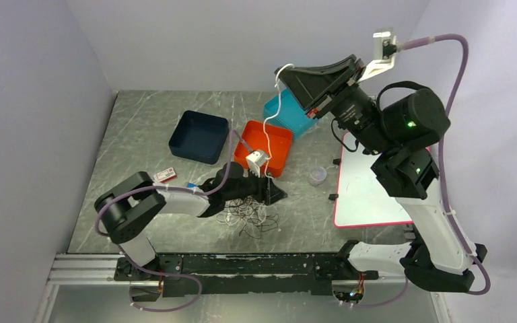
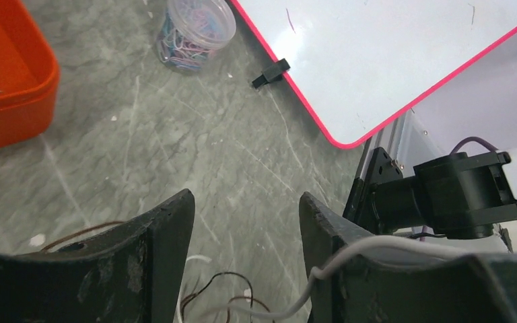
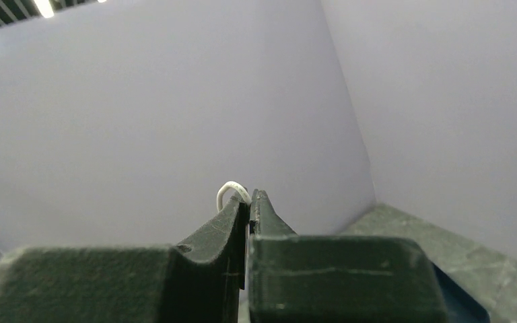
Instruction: Untangle the cables
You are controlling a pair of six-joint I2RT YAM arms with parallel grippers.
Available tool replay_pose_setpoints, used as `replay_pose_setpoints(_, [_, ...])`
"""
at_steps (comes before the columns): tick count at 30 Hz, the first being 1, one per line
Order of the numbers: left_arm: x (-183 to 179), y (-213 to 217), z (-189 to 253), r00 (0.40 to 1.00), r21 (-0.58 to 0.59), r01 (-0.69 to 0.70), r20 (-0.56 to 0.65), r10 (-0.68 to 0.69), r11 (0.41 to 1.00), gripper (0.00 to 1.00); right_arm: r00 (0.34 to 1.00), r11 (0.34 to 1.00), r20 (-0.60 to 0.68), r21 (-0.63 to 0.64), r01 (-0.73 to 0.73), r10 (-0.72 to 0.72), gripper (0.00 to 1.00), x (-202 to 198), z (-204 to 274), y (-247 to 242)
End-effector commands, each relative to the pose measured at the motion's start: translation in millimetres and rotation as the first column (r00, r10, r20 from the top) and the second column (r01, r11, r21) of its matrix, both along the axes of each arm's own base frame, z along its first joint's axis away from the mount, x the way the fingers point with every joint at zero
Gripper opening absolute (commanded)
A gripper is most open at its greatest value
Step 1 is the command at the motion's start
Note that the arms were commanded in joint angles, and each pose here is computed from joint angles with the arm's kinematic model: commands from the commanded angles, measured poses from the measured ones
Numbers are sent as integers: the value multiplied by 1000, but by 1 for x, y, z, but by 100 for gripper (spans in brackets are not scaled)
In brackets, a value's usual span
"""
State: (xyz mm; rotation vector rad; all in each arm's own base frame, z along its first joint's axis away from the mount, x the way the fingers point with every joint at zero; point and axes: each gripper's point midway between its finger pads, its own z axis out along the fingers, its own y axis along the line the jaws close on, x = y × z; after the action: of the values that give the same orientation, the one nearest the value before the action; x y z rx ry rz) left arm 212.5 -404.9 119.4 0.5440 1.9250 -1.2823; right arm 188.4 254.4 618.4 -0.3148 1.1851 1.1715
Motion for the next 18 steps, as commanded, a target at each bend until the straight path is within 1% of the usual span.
replay_pose_setpoints(1, [-8, -26, 7, 997, -56, 74, 24, -73, 996, 62, 996, 993, 93, 113, -17, 6, 0, -19, 47, -18])
replay_pose_setpoints(7, [-21, -21, -31, 995, -24, 80, -52, -81, 997, 58, 987, 986, 158, 163, 12, -38, 0, -29, 80, -36])
replay_pose_setpoints(11, [-35, -7, -47, 994, 2, 71, -86, -71, 997, 57, 976, 980, 184, 183, 85, -119, 0, -27, 95, -52])
replay_pose_setpoints(18, [-60, 27, -70, 992, 80, 49, -119, -39, 996, 57, 940, 952, 223, 226, 208, -258, 0, -26, 116, -82])
